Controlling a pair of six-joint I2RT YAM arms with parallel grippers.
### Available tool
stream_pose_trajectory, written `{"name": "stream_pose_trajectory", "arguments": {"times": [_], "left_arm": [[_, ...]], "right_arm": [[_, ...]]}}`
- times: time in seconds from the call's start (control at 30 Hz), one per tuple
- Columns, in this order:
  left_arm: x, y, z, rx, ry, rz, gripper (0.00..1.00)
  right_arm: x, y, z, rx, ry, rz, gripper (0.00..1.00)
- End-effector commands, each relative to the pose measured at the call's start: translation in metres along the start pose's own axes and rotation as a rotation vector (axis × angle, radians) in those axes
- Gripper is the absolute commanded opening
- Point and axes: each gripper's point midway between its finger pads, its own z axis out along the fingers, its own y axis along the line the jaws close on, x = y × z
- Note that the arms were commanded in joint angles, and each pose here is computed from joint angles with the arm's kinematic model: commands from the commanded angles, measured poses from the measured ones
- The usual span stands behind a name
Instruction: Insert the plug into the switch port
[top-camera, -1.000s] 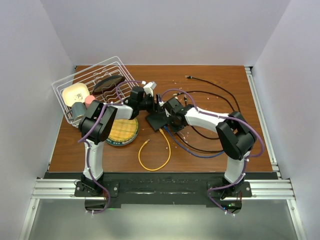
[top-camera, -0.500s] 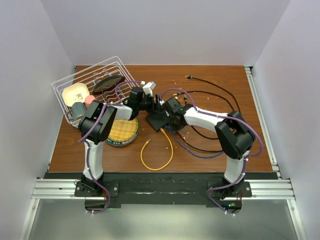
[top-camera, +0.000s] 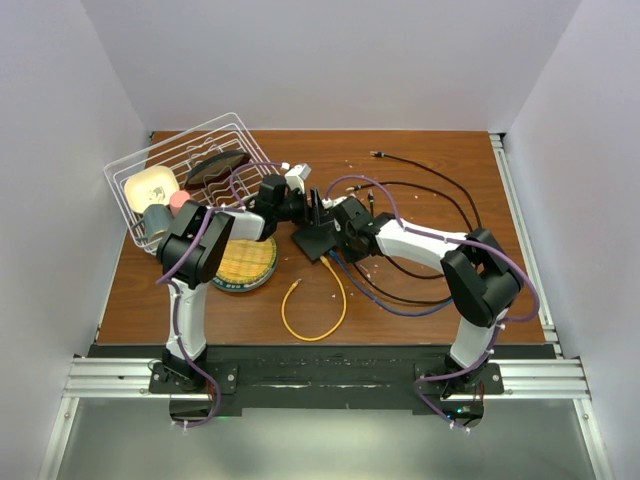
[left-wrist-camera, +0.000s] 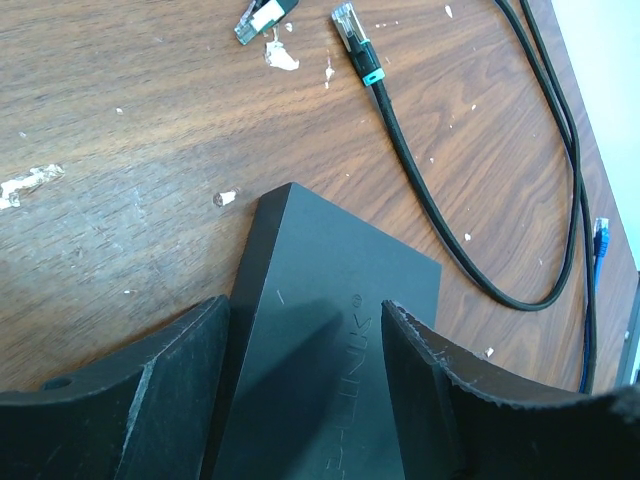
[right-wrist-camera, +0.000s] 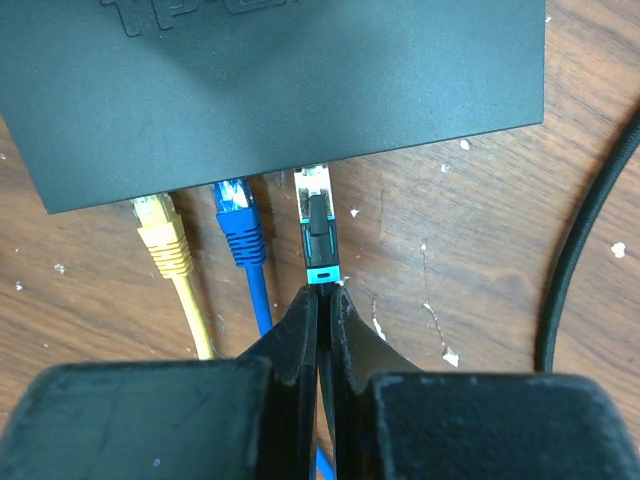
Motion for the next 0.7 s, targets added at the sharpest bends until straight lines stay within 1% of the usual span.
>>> {"name": "stream_pose_trajectory", "arguments": {"times": [0.0,0.07,0.33,0.53,0.57,0.67], "left_arm": [[0.031,-0.033,-0.001,0.139,0.104,-0.048,0.65],[0.031,-0.034,-0.001,0.148,0.104,-0.051,0.65],[0.033,-0.038,-0.002,0.171,0.108,-0.062,0.63],[0.036,-0.039,-0.004,0.179,0.115,-0.066,0.59],[0.038,-0.039,-0.005,0.179,0.118,-0.066,0.58],[0.04,-0.041,-0.005,0.189,0.126,-0.068,0.57]], "right_arm": [[-0.082,0.016,-0.012,-0.067,-0.303,0.058,0.0],[-0.071,0.016,0.0,-0.066,-0.274,0.055,0.0],[-0.051,0.012,0.02,-0.052,-0.275,0.077,0.0],[-0.048,0.01,0.021,-0.041,-0.275,0.082,0.0],[-0.054,0.012,0.021,-0.047,-0.296,0.084,0.0],[-0.057,0.012,0.021,-0.048,-0.302,0.082,0.0]]}}
